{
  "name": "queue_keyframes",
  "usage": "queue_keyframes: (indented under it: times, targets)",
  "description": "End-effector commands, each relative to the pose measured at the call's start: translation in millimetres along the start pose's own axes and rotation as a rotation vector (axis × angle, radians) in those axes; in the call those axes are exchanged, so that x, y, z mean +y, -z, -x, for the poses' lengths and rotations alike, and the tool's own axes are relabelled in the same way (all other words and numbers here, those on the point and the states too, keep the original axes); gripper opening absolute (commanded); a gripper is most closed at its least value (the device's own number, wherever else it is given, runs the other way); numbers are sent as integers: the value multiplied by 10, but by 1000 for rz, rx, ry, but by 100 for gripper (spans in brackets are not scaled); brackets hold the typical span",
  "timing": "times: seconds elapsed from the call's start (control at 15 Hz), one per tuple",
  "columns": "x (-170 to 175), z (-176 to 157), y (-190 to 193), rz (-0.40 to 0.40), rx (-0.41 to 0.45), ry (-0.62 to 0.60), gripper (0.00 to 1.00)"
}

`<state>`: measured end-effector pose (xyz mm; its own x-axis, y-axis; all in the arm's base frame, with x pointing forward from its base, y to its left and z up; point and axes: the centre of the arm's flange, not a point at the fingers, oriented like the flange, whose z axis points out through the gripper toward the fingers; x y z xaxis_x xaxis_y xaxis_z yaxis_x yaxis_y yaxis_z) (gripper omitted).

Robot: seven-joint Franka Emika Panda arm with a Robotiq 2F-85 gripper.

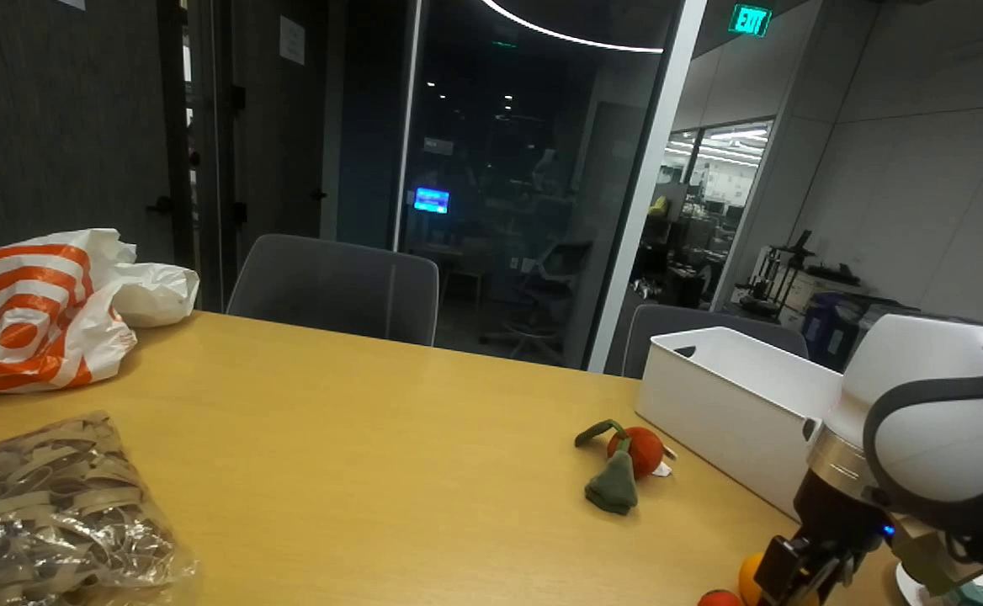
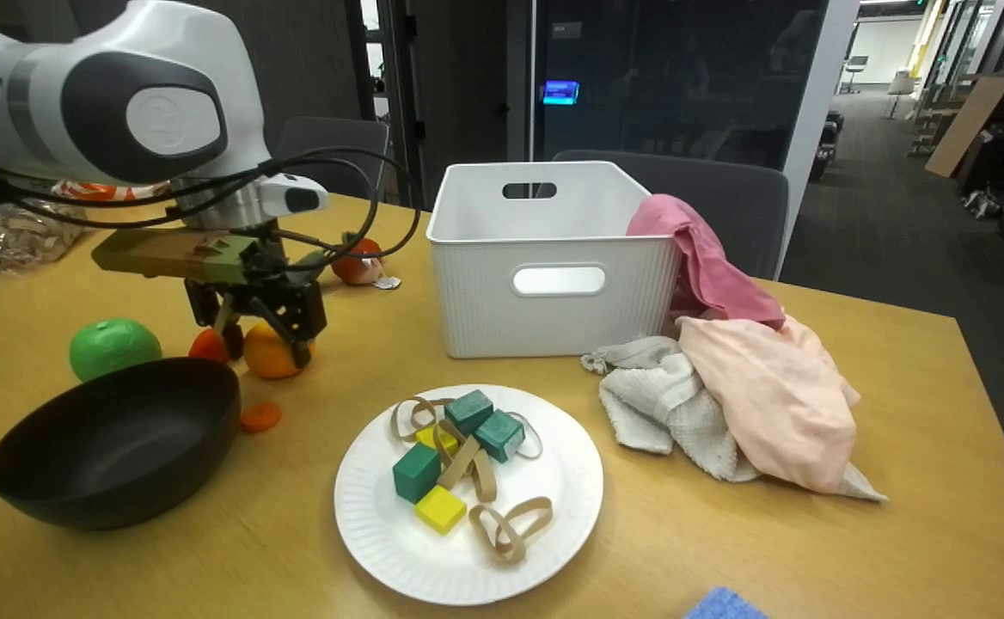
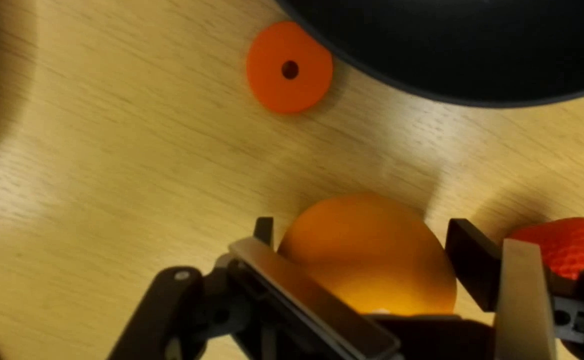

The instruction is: Put the orange and the apple inside the black bowl

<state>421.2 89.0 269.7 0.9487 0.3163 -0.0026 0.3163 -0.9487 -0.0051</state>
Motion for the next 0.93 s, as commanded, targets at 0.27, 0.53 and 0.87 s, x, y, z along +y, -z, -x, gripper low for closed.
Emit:
queue_keyframes:
  times: [0.27, 0.53, 0.87]
  targets:
    - [-142, -17, 751, 37, 18, 22, 7]
    - [-110, 287, 1445, 126, -35, -53, 4]
    - [-104, 911, 1650, 113, -311, -121, 6]
